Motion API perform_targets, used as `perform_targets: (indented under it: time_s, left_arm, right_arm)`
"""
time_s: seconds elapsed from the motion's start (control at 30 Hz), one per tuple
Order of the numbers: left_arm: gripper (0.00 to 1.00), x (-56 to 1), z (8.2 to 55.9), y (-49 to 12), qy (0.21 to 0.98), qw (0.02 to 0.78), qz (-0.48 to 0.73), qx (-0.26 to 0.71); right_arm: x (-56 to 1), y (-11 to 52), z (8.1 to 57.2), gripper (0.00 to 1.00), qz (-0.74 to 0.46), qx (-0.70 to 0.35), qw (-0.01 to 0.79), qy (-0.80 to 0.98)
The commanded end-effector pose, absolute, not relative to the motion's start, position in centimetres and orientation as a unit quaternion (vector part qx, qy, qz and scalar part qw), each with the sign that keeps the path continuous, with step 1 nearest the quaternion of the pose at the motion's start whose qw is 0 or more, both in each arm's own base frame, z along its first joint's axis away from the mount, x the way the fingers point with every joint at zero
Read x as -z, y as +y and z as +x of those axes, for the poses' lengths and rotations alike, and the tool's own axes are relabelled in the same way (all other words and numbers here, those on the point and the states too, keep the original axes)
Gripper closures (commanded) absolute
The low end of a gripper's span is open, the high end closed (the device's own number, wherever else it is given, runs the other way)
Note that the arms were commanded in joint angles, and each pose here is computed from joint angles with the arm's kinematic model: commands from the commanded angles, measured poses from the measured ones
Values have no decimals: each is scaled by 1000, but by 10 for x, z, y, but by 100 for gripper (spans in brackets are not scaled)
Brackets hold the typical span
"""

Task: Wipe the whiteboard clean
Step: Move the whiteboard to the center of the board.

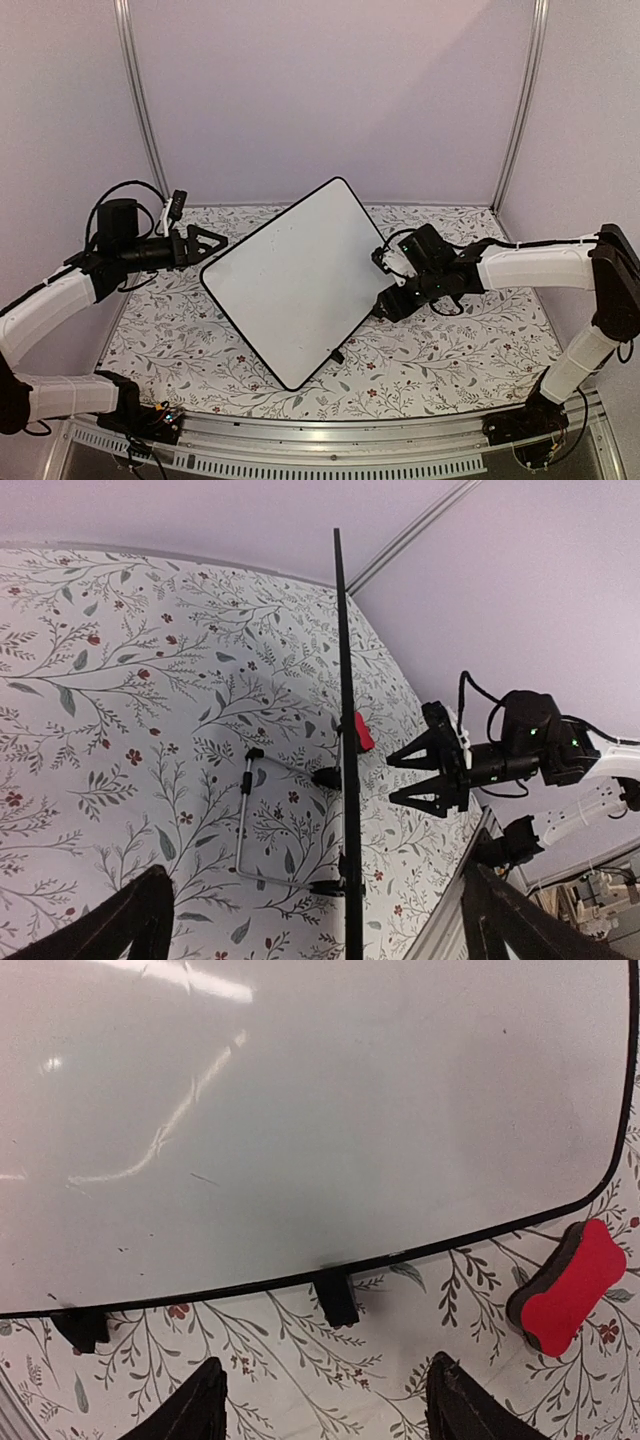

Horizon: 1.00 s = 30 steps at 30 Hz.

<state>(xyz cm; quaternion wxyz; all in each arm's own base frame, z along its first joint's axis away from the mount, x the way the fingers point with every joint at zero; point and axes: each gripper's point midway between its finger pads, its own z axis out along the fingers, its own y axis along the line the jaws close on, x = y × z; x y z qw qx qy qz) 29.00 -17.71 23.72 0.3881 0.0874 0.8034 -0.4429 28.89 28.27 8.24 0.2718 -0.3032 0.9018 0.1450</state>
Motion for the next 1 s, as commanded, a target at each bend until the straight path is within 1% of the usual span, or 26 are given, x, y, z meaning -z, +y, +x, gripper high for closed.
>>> perform_targets:
  time_s: [0.0,0.2,0.37,0.47,0.57,0.63,0.73,0.83,0.97]
  left_arm:
    - [0,-237,290,-172,803,392,80,441]
    - [0,-237,290,-172,804,392,79,440]
    - [0,-236,291,-170,805,391,76,440]
    - [0,-236,293,-167,805,395,71,436]
    - [0,-239,295,-163,805,401,66,433]
    - [0,-239,296,-159,804,405,61,431]
    - [0,-238,298,-155,806,407,52,427]
    - [0,-237,301,-149,809,412,43,417]
    - [0,-237,307,-134,816,427,18,390]
  right_arm:
    - [-61,276,299,37,-326,-77,255,907]
    - [-28,282,301,40,-346,-45,235,907]
    - [-21,293,304,50,-370,-38,248,895]
    - [-22,298,307,60,-370,-43,262,890]
    - [-24,302,310,74,-367,-48,279,886]
    - [-25,302,314,86,-360,-44,290,886]
    - [-24,303,318,100,-350,-43,297,887]
    - [-23,303,321,100,-330,-44,306,892]
    - [-28,293,340,100,-287,-4,328,900]
